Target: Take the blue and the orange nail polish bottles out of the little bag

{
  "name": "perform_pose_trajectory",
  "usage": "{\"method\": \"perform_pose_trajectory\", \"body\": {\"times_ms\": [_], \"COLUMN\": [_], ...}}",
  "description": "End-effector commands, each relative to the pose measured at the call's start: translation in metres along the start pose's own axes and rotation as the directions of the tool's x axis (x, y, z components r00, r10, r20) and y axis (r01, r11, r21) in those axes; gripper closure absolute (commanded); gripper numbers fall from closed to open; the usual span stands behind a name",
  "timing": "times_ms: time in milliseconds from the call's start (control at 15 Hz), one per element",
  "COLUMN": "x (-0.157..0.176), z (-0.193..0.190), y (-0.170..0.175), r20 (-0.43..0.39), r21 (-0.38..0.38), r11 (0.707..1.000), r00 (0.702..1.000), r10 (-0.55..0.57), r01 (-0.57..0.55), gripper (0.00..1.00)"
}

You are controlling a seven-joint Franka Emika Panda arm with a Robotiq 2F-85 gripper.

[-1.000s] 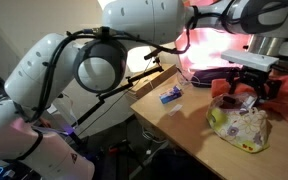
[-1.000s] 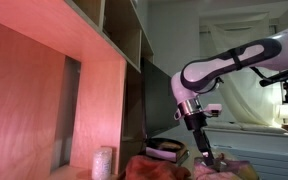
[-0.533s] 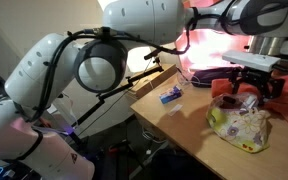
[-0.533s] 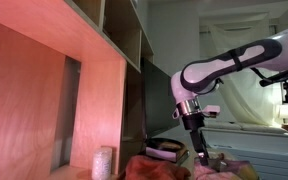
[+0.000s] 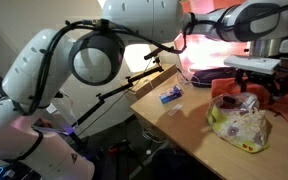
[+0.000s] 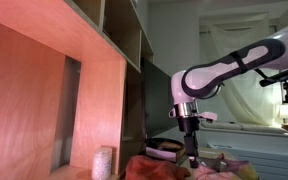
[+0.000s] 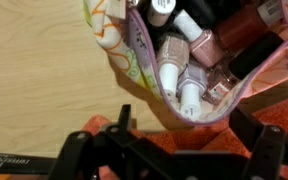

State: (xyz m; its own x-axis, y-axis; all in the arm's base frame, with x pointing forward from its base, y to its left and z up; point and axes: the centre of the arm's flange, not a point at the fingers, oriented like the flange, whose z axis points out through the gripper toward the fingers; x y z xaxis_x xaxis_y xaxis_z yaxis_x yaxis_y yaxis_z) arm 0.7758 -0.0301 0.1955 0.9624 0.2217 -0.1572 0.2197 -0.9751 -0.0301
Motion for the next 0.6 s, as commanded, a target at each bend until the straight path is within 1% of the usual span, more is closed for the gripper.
{"method": "perform_pose_trajectory", "body": {"times_ms": [0,200,533], "x": [-0.070,-0.077,-0.093], "z": [-0.003,-0.003,0.001], "y": [-0.022,-0.023,-0.026], "r20": [-0.035,-0.077,-0.129], "r21": [-0.059,-0.087,-0.107], "r11": [0.998,0.995,0.993], "r00": [0.999,0.996,0.989], "r10": [-0.036,-0.043,-0.071], "r01": [0.033,0.037,0.057], "gripper": [0.00,0.00,0.00]}}
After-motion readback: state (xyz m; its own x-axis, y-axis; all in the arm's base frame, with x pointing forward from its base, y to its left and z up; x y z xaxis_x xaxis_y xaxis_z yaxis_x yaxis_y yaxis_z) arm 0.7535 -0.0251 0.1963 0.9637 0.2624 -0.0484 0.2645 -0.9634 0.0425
